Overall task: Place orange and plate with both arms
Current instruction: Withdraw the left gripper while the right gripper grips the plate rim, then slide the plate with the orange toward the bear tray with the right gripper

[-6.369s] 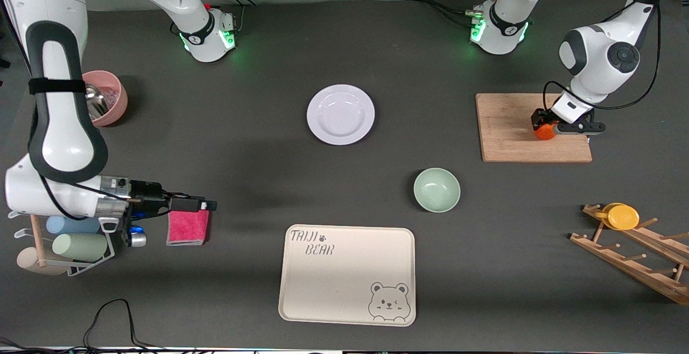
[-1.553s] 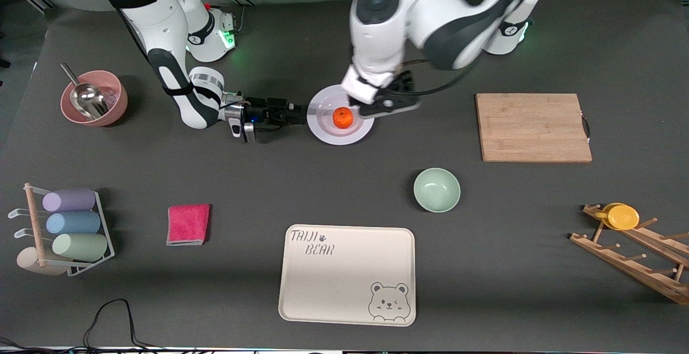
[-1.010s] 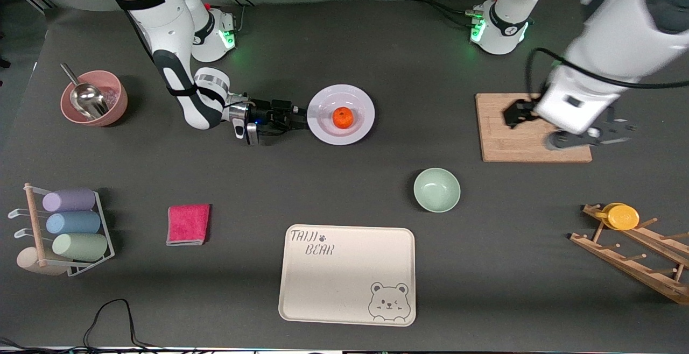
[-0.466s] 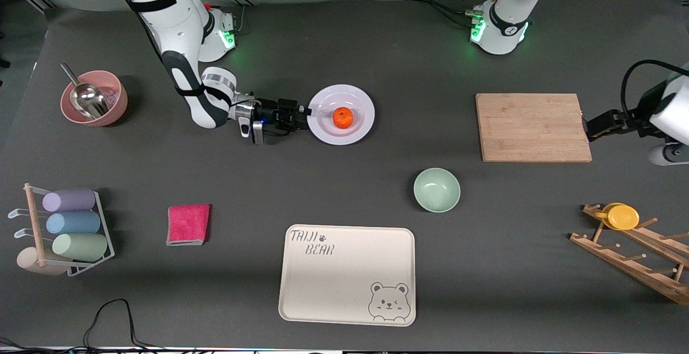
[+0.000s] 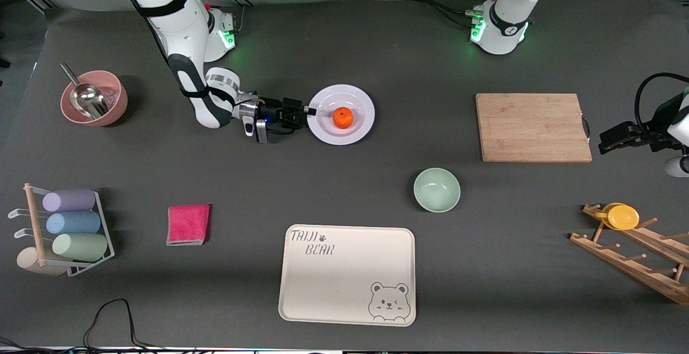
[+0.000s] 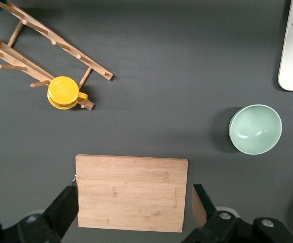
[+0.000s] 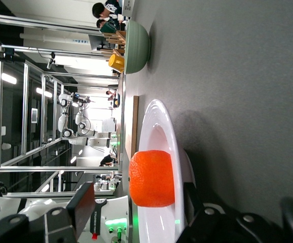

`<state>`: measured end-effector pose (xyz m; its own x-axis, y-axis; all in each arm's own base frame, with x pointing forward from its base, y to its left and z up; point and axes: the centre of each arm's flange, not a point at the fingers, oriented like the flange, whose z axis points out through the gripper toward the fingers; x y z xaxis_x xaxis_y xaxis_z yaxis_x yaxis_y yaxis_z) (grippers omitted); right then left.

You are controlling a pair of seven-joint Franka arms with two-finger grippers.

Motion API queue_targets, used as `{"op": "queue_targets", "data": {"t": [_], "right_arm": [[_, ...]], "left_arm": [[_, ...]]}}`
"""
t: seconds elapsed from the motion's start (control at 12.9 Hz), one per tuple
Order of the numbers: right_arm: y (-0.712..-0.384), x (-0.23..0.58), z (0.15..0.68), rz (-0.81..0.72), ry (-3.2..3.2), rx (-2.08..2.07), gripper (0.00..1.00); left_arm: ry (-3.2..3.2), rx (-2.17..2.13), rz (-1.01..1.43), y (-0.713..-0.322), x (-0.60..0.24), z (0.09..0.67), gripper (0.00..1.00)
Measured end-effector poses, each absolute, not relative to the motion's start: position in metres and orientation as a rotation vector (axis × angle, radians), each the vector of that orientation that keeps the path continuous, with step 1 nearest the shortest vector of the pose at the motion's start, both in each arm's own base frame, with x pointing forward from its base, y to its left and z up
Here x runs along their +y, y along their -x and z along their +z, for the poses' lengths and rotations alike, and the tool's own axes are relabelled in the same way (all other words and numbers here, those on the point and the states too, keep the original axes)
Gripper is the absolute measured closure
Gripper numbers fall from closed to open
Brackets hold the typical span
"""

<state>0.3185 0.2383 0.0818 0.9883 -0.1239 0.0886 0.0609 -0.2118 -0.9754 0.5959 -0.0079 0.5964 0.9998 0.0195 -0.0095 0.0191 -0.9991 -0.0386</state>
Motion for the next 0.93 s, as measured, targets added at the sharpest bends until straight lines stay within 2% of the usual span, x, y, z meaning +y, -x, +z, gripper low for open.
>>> {"op": "queue_targets", "data": {"t": [0.08,0.16,0.23,0.31,0.39,0.62,0.7,0.93], "right_arm": [[-0.318,0.239,0.08,-0.179,1.776,0.04,0.26],[-0.318,0.24,0.08,-0.189,1.776,0.03,0.27],[-0.318,0.241,0.078,-0.204,1.78,0.016,0.37],[-0.318,0.241,0.077,-0.215,1.779,0.003,0.38],[-0.317,0.241,0.075,-0.227,1.785,-0.008,0.48],[-0.316,0.24,0.071,-0.258,1.792,-0.042,0.87],[-0.316,0.24,0.07,-0.262,1.793,-0.047,0.96],[-0.316,0.241,0.07,-0.268,1.793,-0.056,0.96]], "left_arm": [[3.096,-0.011,-0.004,-0.592,-0.017,0.602,0.0],[3.093,0.005,-0.019,-0.587,-0.024,0.607,0.0],[3.092,0.014,-0.03,-0.582,-0.028,0.613,0.0],[3.102,0.013,-0.033,-0.577,-0.03,0.616,0.0],[3.125,0.006,-0.03,-0.573,-0.029,0.618,0.0],[3.151,0.015,0.013,-0.567,-0.021,0.618,0.0],[3.154,0.016,0.024,-0.566,-0.021,0.617,0.0],[3.158,0.025,0.026,-0.566,-0.023,0.617,0.0]]}}
